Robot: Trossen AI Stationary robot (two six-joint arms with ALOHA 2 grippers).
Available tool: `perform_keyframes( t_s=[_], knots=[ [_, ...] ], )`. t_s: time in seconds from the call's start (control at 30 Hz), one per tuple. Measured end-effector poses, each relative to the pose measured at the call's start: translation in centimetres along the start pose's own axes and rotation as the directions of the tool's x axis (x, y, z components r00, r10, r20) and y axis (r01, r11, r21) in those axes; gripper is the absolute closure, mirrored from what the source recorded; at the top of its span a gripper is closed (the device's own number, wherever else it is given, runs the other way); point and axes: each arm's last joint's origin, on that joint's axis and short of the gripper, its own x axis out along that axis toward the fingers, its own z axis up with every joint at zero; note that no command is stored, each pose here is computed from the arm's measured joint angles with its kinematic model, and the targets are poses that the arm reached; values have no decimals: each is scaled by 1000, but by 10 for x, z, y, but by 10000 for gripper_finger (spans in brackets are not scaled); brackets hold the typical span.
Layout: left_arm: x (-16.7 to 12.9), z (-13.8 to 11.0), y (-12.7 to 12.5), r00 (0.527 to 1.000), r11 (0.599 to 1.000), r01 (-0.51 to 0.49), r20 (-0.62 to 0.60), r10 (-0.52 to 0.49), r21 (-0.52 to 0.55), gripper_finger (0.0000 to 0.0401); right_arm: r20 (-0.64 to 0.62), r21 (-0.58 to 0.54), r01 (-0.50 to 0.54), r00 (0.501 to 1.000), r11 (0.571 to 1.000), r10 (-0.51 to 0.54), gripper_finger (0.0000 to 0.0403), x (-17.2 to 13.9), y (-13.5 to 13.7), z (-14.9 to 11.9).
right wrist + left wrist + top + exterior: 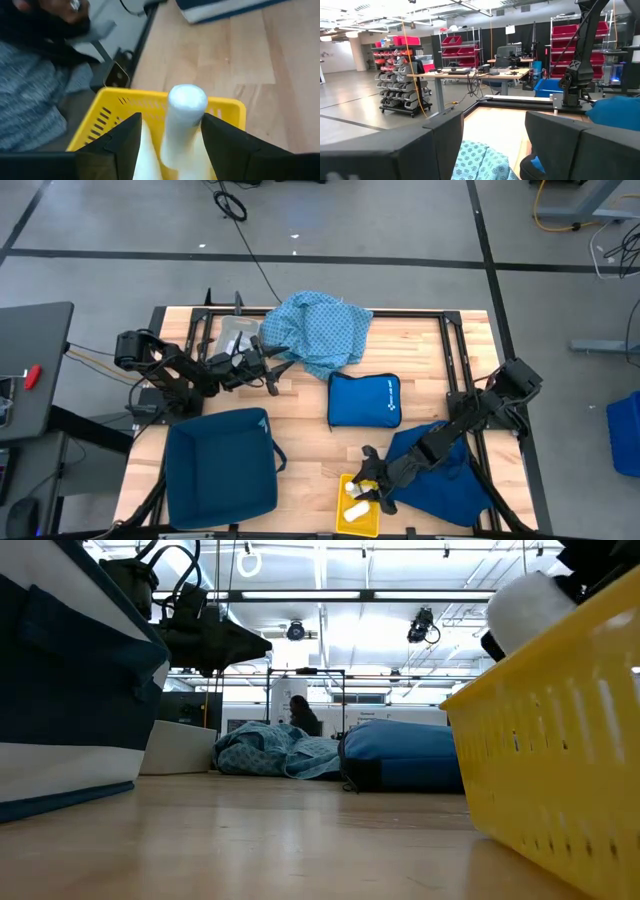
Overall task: Pick & place medical supplies in basket/bin
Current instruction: Put the rolled gauze into the yellow bin, then put the dark blue patient gown into the blue bin
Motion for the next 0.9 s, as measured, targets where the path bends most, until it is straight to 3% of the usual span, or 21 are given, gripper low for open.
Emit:
perform_keyframes(
  t_s=[0.37,0.5,0.63,0.73,0.9],
  knots=[
    [0,-1,0,1000,1000,1,-8,-1,1,184,-38,-88,98,994,991,-102,190,-3,14,30],
    [0,-1,0,1000,1000,4,-15,-4,-1,184,-50,-95,190,980,977,-195,190,-11,15,32],
    [0,-2,-1,1000,1000,14,-17,-14,-12,184,-47,-106,336,938,936,-342,190,-21,8,32],
    [2,-2,-1,1000,999,20,-24,-21,-31,185,-42,-136,453,886,881,-462,190,-27,0,31],
    [18,-5,-5,992,1000,-8,-123,4,-30,193,-37,-158,541,833,826,-553,190,-33,-14,37]
  ],
)
